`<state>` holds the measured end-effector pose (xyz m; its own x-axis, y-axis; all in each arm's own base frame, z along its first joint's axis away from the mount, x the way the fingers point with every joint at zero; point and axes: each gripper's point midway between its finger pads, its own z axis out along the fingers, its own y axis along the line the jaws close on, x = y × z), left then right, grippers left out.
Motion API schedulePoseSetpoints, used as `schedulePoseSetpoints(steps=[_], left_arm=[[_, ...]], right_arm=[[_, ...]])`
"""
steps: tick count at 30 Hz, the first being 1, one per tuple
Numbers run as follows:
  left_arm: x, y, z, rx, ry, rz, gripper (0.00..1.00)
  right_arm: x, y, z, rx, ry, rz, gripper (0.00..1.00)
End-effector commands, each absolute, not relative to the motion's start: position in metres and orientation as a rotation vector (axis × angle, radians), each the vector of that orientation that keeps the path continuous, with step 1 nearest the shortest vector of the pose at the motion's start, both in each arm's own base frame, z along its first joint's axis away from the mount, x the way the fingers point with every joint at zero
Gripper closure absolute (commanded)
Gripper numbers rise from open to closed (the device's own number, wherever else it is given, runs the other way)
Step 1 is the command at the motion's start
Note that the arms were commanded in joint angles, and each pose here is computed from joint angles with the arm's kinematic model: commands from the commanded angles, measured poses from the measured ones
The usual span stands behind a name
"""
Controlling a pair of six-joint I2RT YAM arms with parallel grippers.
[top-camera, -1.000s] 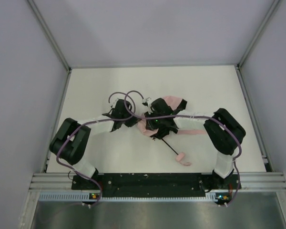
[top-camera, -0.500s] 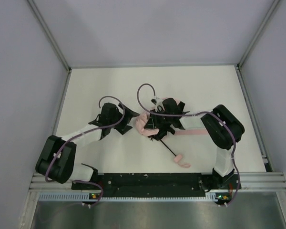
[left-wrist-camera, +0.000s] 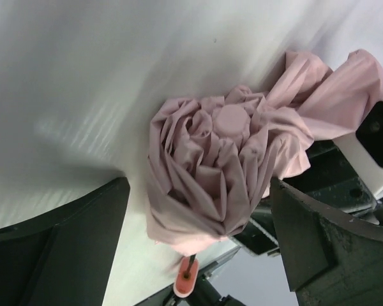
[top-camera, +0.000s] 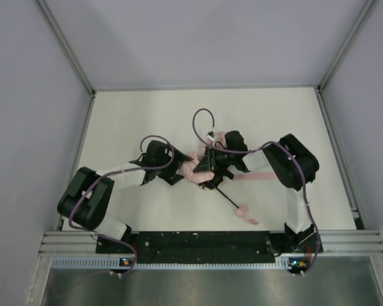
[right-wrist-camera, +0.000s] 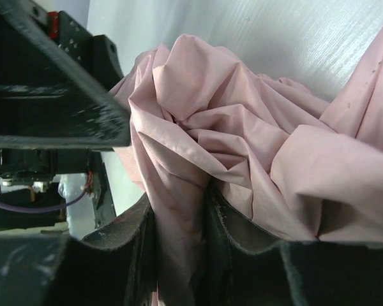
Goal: Put away the umbrella
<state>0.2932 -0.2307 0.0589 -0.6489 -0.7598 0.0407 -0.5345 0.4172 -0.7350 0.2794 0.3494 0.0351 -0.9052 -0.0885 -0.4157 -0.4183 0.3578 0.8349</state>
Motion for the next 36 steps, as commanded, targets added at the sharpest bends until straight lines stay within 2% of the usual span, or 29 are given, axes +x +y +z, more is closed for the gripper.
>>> schedulePoseSetpoints(steps=[1,6,12,14,16,17,20,23,28,36], left_arm=[[0.308,-0.231,0.050,-1.151,2.404,-0.959,0.05],[0.306,-0.233,0.033,-1.169,2.428,-0.803,0.14],[0.305,-0.238,0.014,-1.117,2.475,-0.664,0.39],[0.304,-0.227,0.009,-1.071,2.475,-0.569,0.51],[0.302,-0.219,0.008,-1.043,2.471,-0.519,0.64],[0.303,-0.216,0.011,-1.033,2.466,-0.502,0.74],[0.304,-0.215,0.019,-1.003,2.454,-0.507,0.98],[0.304,-0.216,0.027,-0.984,2.451,-0.521,1.00],[0.299,-0.218,0.035,-0.990,2.448,-0.567,1.00],[0.281,-0.204,0.037,-1.060,2.525,-0.440,1.00]], right_arm=[[0.258,0.337,0.006,-0.374,2.504,1.590,1.00],[0.262,0.341,0.009,-0.399,2.480,1.611,1.00],[0.265,0.350,0.021,-0.444,2.437,1.693,1.00],[0.266,0.350,0.022,-0.446,2.446,1.689,0.98],[0.269,0.349,0.026,-0.455,2.480,1.632,0.79],[0.270,0.346,0.029,-0.446,2.532,1.589,0.66],[0.273,0.340,0.050,-0.492,2.551,1.495,0.49],[0.280,0.329,0.070,-0.506,2.527,1.337,0.20],[0.285,0.309,0.101,-0.587,2.412,1.124,0.04],[0.282,0.309,0.137,-0.781,2.008,0.684,0.02]])
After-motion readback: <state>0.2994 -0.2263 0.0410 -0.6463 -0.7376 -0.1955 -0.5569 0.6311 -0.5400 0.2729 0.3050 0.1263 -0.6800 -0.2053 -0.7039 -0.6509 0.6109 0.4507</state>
